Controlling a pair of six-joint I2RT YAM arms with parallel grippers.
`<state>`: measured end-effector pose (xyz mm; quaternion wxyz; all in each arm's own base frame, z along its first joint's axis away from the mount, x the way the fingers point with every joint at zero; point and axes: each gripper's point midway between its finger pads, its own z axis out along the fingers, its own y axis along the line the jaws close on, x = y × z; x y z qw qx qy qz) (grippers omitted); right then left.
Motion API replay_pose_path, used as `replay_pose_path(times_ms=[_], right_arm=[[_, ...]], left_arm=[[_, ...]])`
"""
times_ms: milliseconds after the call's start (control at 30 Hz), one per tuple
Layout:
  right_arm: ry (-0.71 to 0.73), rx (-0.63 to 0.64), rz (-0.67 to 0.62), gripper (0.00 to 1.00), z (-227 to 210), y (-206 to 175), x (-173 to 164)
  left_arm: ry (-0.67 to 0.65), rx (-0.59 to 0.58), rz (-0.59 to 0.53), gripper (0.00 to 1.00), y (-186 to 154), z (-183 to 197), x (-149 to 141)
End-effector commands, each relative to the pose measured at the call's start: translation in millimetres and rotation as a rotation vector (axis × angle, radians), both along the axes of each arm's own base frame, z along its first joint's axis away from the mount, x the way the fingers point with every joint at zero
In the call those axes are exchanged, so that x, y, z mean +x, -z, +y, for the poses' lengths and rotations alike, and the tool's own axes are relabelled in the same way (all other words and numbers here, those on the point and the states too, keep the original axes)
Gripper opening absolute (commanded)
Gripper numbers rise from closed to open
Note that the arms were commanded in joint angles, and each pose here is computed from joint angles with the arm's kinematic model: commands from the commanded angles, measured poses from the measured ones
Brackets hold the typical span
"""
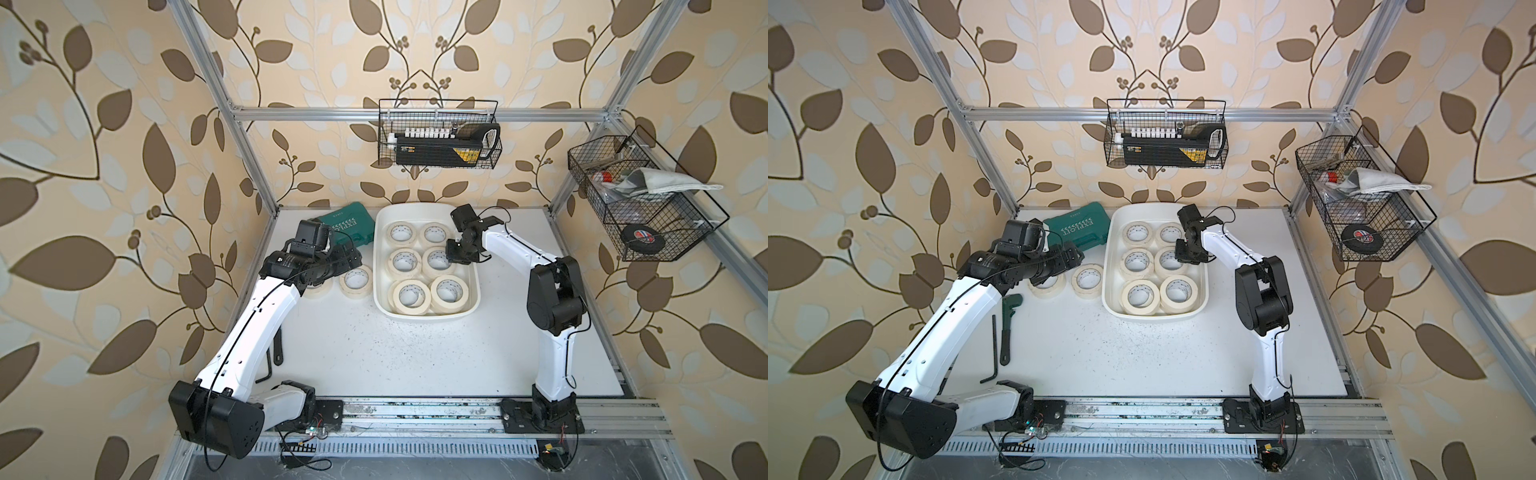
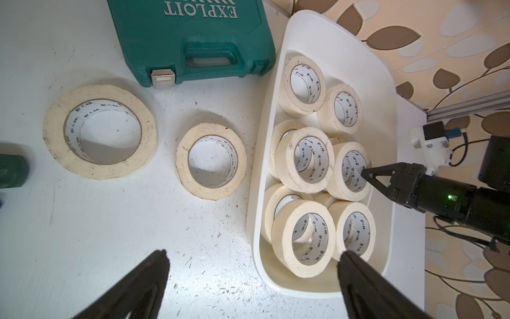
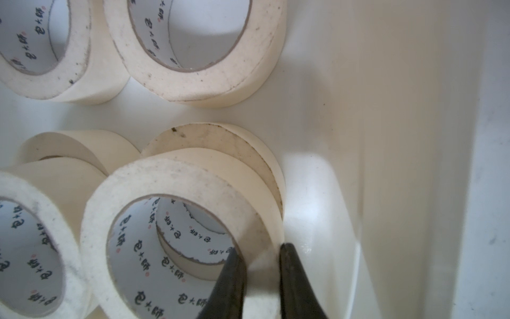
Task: Take out the art tape in the storage box
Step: Pick up the art tape from the storage box.
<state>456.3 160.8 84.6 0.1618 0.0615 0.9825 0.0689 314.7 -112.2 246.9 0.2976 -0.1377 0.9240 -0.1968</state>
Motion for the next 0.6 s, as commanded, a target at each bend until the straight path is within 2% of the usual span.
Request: replay_pose_path(times_ms=[0, 100, 333, 567], right_arm=[[0.005, 0.032, -0.026, 0.05, 4, -8, 7], [0.005, 0.038, -0.057, 0.00, 3, -24, 6], [-0.007, 0.045, -0.177, 0.00, 4, -86, -1], [-0.076, 0.061, -0.281, 0.00, 28, -146, -21]], left_arm=[[0.025, -0.022, -0.030, 0.99, -12, -3, -4], [0.035, -0.027, -0.025, 0.99, -11, -5, -4], [0.075, -0.023, -0.031, 0.99, -16, -13, -3], [0.166, 0.022, -0.064, 0.99, -23, -29, -2]])
